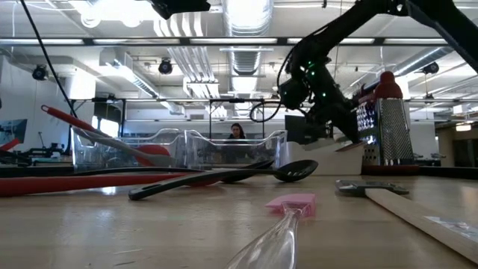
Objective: Pick & Place Kitchen Items
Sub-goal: Put the green table knife into the white bin, then put the left black serving spoon into the left transparent bin
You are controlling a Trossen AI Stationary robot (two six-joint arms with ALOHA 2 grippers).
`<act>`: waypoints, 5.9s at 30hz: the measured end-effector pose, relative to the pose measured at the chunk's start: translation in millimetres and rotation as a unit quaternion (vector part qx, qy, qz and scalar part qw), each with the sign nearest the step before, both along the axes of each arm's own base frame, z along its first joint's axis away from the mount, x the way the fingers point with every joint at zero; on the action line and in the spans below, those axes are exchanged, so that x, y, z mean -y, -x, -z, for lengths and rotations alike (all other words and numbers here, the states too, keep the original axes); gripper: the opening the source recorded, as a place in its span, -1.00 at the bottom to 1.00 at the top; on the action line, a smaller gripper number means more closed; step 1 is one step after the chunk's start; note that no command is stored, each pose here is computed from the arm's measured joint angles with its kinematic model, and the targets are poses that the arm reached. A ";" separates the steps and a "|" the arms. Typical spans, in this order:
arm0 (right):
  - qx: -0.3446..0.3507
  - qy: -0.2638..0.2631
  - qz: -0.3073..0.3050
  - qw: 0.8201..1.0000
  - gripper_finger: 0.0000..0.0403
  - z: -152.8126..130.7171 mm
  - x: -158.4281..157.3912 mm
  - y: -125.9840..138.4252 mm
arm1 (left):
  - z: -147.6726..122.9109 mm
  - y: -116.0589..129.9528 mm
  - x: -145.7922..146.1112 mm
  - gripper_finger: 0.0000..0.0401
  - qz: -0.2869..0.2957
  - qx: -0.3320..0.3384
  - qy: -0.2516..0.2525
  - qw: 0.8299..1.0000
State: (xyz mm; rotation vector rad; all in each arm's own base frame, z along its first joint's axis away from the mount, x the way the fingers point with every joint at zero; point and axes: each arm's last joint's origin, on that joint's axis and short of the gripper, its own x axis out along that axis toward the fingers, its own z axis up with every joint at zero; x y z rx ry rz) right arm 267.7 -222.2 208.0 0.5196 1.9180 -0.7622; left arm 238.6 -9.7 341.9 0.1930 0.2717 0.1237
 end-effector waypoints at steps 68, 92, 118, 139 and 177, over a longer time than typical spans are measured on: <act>0.426 0.185 -0.067 0.883 -0.73 -209.3 -181.6 55.0 | 178.7 -27.6 -3.8 -0.04 -0.070 -0.429 0.037 0.900; 0.374 0.184 -0.090 0.904 -0.72 -182.0 -180.3 49.8 | 162.7 -32.3 -2.6 -0.04 -0.060 -0.439 0.128 0.887; 0.374 0.184 -0.091 0.904 -0.72 -181.8 -180.3 49.7 | 171.0 -23.5 -1.3 -0.04 -0.096 -0.450 0.191 0.867; 0.375 0.184 -0.091 0.904 -0.72 -181.8 -180.3 49.6 | 195.3 -7.8 -3.1 -0.57 -0.095 -0.464 0.162 0.866; 0.376 0.184 -0.101 0.903 -0.72 -181.6 -180.1 48.7 | 0.0 93.9 -122.7 -0.56 -0.297 -0.618 -0.026 0.728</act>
